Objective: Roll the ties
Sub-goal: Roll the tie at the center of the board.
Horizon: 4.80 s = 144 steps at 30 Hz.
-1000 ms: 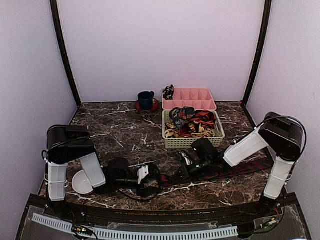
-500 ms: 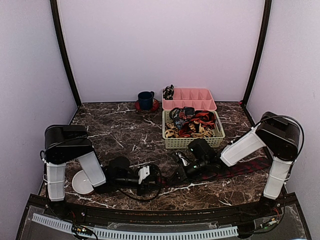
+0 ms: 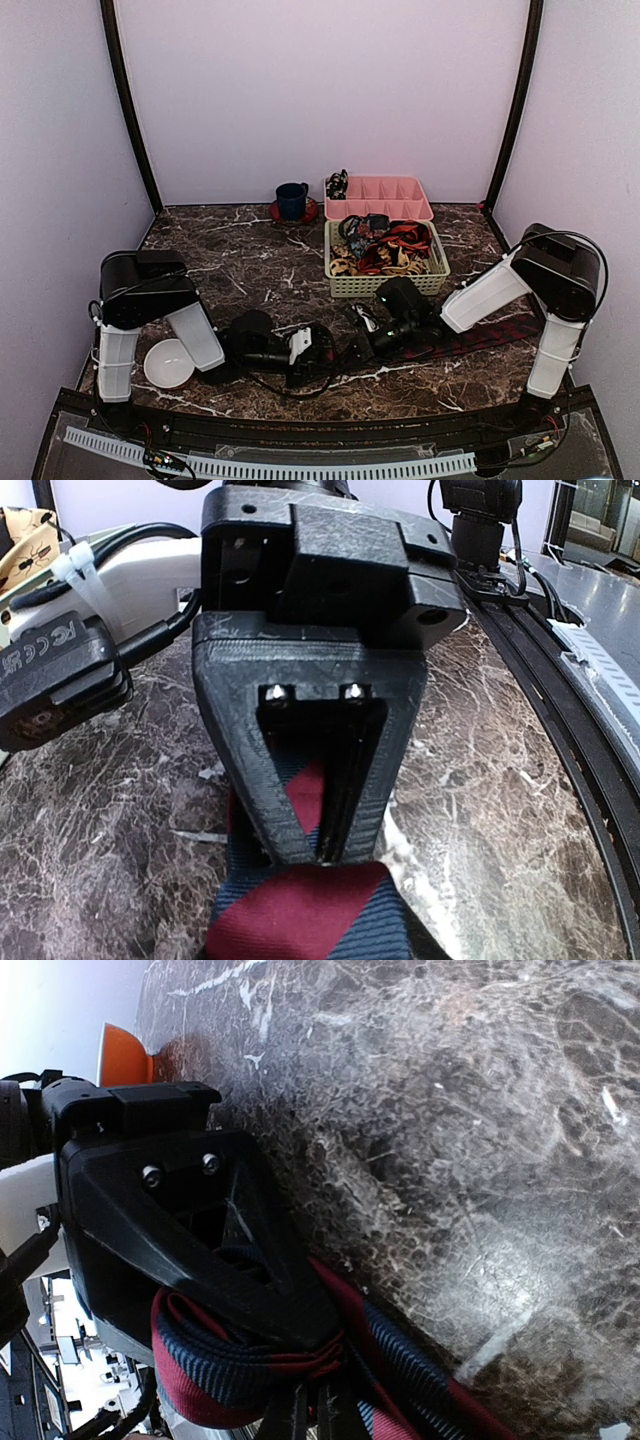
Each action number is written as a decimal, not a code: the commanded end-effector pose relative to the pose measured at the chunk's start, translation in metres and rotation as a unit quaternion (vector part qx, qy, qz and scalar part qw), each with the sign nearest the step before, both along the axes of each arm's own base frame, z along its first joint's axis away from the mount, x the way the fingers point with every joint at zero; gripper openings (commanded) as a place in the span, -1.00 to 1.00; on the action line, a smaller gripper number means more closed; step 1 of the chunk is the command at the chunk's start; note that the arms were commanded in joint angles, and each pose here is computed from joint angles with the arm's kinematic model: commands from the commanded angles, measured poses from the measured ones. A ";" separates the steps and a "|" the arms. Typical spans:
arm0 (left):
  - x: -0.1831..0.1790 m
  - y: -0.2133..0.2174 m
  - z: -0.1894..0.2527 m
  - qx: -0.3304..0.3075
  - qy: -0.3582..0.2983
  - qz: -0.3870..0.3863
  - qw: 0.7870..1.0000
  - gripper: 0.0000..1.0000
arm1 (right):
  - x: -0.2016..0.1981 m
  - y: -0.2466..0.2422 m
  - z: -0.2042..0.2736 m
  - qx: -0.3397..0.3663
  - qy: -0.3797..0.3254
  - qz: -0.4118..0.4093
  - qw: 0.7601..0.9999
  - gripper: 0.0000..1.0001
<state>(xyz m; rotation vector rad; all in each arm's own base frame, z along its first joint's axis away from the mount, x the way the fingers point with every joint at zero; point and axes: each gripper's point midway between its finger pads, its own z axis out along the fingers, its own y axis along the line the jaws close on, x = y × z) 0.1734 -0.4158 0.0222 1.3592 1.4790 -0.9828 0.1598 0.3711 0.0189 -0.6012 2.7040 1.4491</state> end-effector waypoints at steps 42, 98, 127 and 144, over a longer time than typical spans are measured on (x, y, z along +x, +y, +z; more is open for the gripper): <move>-0.008 0.047 -0.063 0.177 0.061 0.045 0.981 -0.06 | 0.001 -0.016 0.008 -0.050 0.001 -0.032 0.998 -1.00; -0.009 0.036 -0.057 0.153 0.049 0.046 0.986 -0.46 | 0.005 -0.008 0.017 -0.067 -0.013 -0.023 0.997 -0.58; -0.004 -0.013 -0.024 -0.015 0.079 0.026 0.996 0.30 | -0.001 -0.069 -0.059 -0.150 0.019 -0.062 0.987 -1.00; -0.015 0.015 -0.084 0.160 0.067 0.035 0.984 -0.34 | 0.005 -0.054 -0.024 -0.107 -0.005 -0.059 0.993 -0.78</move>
